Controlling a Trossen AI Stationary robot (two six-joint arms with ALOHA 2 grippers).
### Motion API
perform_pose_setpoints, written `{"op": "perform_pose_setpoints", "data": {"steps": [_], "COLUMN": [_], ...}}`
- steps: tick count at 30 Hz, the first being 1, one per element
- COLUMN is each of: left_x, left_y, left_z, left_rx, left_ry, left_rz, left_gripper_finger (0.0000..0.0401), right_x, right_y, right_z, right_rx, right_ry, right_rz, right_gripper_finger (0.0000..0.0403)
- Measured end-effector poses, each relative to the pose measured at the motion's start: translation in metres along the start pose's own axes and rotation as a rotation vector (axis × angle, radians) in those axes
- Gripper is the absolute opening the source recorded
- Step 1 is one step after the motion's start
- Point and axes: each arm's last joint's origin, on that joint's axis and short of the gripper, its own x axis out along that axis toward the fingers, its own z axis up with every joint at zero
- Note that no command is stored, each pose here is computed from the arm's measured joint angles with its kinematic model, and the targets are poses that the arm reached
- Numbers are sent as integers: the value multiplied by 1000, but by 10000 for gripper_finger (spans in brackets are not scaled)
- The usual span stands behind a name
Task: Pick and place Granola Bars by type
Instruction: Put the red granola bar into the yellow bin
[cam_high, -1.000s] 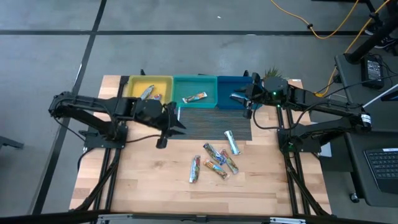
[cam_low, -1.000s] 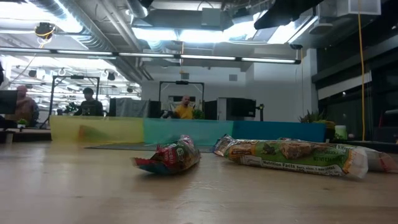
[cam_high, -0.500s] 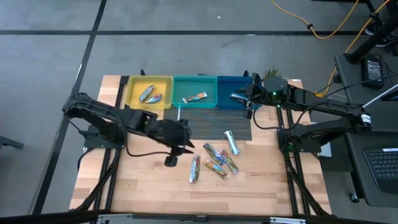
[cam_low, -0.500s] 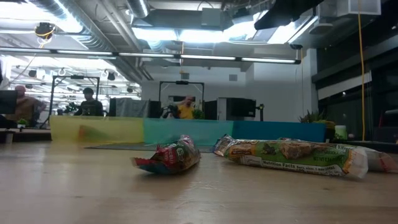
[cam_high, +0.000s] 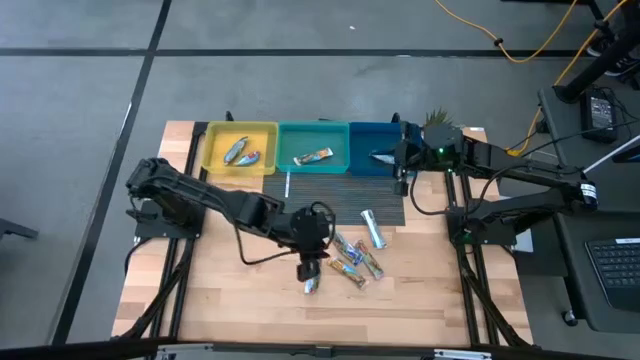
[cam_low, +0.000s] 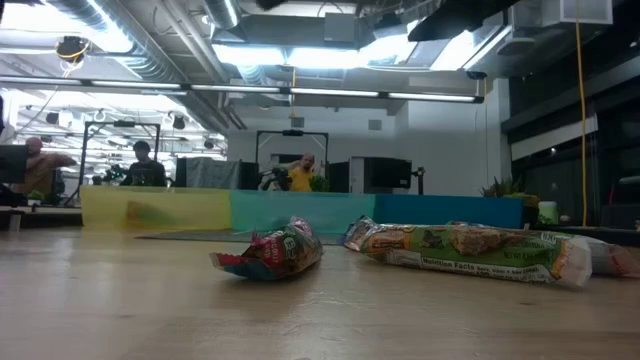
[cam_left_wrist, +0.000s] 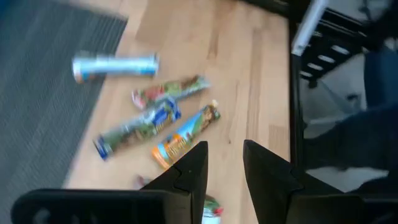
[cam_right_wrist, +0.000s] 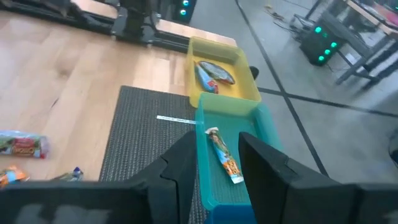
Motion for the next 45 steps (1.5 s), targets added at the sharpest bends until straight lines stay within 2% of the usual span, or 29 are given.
{"op": "perform_pose_setpoints", "data": {"steps": [7, 12, 15, 23, 27, 31, 40, 45], "left_x": [39, 57, 68, 107, 127, 142, 154, 157], "left_y": [-10, -12, -10, 1, 13, 24, 40, 43], "left_z": [-21, -32, -38, -59, -73, -78, -78, -80], "left_rx": [-294, -410, -456, -536, -557, -591, -622, -644], "left_ry": [55, 74, 104, 177, 239, 275, 290, 324], "left_rz": [92, 149, 177, 304, 403, 444, 482, 483], "left_gripper_finger": [124, 154, 174, 221, 237, 246, 248, 229], "right_x": [0, 0, 0, 0, 0, 0, 0, -1], "right_y": [1, 1, 1, 2, 3, 4, 5, 6], "right_z": [-1, -1, -1, -2, -4, -6, -8, -9], "right_rx": [-71, -150, -153, -153, -153, -152, -154, -165], "right_ry": [0, -1, -1, 7, 22, 46, 56, 64], "right_rz": [23, 23, 24, 49, 64, 75, 96, 113], "right_gripper_finger": [123, 123, 123, 123, 123, 123, 123, 123]}}
